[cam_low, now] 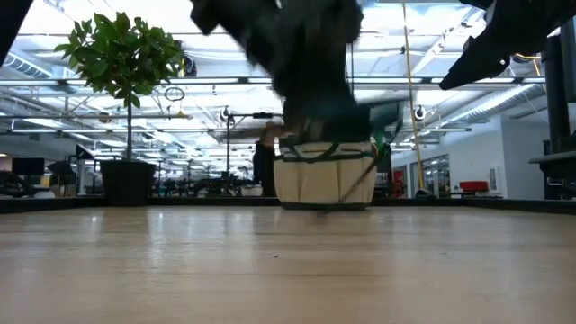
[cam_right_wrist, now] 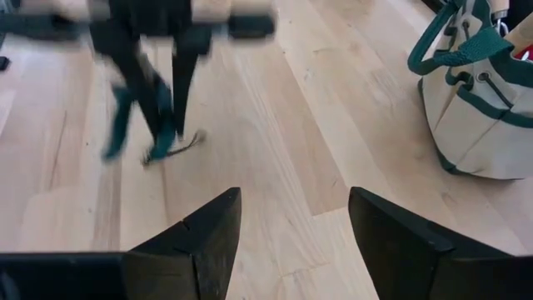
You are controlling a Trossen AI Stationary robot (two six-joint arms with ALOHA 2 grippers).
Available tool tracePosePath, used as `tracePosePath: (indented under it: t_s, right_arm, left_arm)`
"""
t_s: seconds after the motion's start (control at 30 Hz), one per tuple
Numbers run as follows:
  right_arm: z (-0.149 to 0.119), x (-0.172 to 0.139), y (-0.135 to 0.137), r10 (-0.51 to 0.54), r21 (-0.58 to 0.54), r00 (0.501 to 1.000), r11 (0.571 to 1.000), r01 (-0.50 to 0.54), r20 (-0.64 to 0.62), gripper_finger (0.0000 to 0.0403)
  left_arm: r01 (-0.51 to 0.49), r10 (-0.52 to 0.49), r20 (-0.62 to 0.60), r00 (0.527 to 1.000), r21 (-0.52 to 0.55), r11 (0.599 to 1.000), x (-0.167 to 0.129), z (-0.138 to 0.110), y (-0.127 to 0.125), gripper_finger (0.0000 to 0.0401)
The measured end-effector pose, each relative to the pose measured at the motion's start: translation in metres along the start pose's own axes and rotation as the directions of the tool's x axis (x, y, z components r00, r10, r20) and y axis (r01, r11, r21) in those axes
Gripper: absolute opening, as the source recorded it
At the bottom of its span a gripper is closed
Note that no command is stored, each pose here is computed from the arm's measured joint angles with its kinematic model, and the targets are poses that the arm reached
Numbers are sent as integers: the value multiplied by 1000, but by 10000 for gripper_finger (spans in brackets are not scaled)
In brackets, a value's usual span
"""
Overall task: Pick & Place Garden tools in Gardening bag
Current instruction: Put the shear scissors into the gardening bag
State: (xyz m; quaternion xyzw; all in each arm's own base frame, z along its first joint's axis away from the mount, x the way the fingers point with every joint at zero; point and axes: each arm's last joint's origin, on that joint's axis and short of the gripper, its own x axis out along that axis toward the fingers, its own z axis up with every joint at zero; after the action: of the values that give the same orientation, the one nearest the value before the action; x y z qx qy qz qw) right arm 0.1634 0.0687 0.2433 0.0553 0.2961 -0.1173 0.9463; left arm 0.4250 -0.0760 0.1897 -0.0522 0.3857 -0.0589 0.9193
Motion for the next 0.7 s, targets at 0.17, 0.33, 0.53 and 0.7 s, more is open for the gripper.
tracePosePath:
  t_s: [0.17,0.33,0.53,0.7]
  right_arm:
    - [-2,0,-1,-8,-11,1000,1000,8,-14,215]
    - [-2,0,-1,-11,-13,1000,1000,10,-16,215]
    - [-2,0,-1,-11,-10,1000,1000,11,-15,215]
    - [-2,0,-1,-12,-9,1000,1000,12,-14,215]
  left_arm:
    - [-70,80,208,975,-52,996,-60,38,11,50]
    - [-193,218,436,873,-101,976,-120,69,32,50]
    - [-318,341,714,612,-173,932,-165,101,72,50]
    - [-390,432,767,475,-257,884,-170,106,119,50]
